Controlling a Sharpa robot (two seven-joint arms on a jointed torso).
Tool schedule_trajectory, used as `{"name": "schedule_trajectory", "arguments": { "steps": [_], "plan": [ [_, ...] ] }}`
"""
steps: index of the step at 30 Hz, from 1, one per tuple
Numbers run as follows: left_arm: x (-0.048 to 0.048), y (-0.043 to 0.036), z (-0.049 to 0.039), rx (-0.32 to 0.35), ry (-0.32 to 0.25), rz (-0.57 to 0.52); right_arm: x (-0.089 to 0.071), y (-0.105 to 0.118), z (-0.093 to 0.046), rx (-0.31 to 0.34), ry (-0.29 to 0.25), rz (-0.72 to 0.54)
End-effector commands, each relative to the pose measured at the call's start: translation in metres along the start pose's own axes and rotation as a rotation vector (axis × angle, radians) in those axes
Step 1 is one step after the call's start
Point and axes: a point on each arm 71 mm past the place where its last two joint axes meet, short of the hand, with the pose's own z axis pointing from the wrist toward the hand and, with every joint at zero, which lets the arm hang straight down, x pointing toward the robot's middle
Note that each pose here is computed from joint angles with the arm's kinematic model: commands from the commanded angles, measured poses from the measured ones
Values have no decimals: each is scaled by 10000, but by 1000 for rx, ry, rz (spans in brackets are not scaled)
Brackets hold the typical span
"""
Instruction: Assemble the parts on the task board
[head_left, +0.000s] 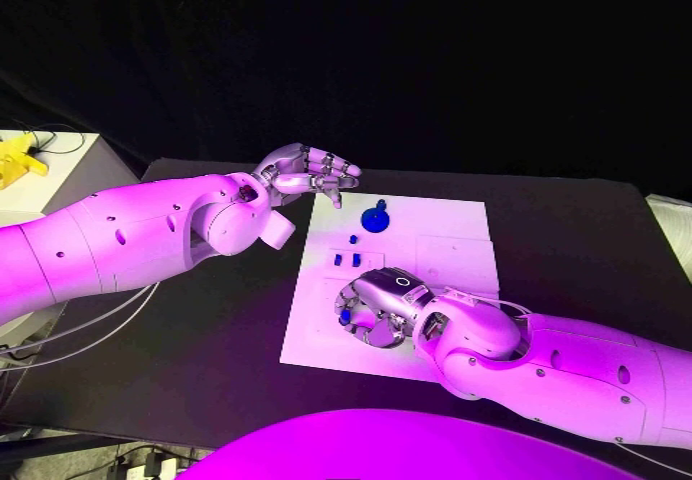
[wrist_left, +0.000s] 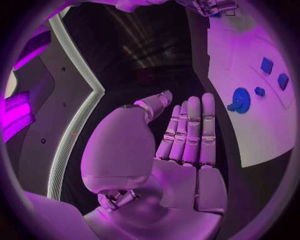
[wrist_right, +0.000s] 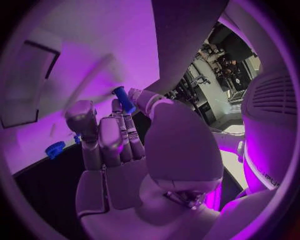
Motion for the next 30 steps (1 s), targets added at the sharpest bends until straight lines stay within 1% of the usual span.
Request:
{"name": "schedule_trajectory", "arguments": {
  "steps": [1,9,22,26,30],
  "plan": [
    [17,-7,2,3,16,-11,9,20,-4,-31,8,4],
    [13,-4,-2,-1,17,-12,-20,-5,-21,-19,-29,11],
    [12,0,-4,-5,19,-12,-117,-43,-74,-11,-154,59],
    [6,3,-1,-6,18,-12,-167,-78,-135,-5,-184,95],
    [9,7,6,-7,20,-13,-279,-165,-266,3,-217,127]
  ]
}}
